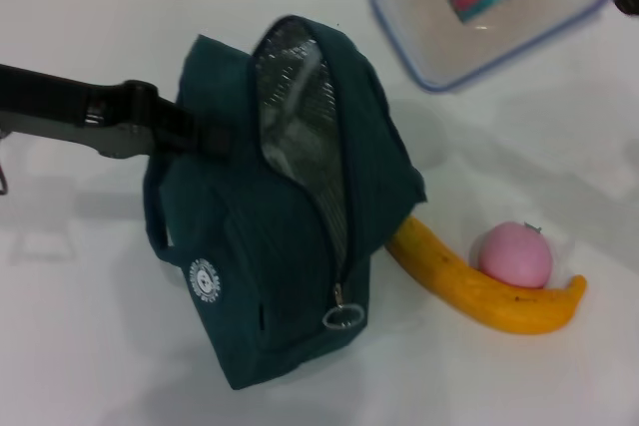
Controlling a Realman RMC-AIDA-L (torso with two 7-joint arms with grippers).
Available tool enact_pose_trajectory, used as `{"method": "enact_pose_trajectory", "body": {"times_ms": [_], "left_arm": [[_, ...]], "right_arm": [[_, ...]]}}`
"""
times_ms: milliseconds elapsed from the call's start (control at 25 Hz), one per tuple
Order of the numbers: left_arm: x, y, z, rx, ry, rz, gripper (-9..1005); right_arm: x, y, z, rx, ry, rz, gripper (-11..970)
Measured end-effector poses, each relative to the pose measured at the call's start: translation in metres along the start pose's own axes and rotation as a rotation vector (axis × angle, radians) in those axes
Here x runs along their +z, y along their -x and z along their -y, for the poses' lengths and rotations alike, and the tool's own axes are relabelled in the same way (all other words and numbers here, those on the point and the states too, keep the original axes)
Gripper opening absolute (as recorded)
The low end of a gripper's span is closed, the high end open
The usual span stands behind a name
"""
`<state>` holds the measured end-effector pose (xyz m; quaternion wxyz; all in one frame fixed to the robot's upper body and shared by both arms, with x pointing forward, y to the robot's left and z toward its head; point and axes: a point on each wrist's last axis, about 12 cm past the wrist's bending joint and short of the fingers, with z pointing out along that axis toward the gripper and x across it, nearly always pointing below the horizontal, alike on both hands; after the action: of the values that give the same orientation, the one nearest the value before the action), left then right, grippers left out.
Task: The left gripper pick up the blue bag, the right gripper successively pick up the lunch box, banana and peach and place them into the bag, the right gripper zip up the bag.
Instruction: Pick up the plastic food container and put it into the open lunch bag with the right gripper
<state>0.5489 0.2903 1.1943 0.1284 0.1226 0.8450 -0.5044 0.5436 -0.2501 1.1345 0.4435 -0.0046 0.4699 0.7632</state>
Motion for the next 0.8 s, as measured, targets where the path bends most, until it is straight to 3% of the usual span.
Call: {"method": "enact_pose_trajectory", "body": {"times_ms": [200, 360, 560, 800], "left_arm": [[0.007, 0.004, 0.004, 0.017, -0.013, -0.009, 54], [0.011, 0.008, 0.006, 0.028, -0.022, -0.013, 54], [0.012, 0.008, 0.007, 0.042, -0.026, -0.010, 54], [0.010, 0.005, 0.005, 0.046, -0.029, 0.001, 54]], "right_arm": [[0.037, -0.007, 0.004, 0.055, 0.078, -0.095, 94], [0.050, -0.014, 0.009, 0.082, 0.059, -0.159, 94], [0.048, -0.021, 0.024, 0.088, -0.075, -0.214, 94], [0.029, -0.024, 0.036, 0.079, -0.215, -0.204, 95]]}}
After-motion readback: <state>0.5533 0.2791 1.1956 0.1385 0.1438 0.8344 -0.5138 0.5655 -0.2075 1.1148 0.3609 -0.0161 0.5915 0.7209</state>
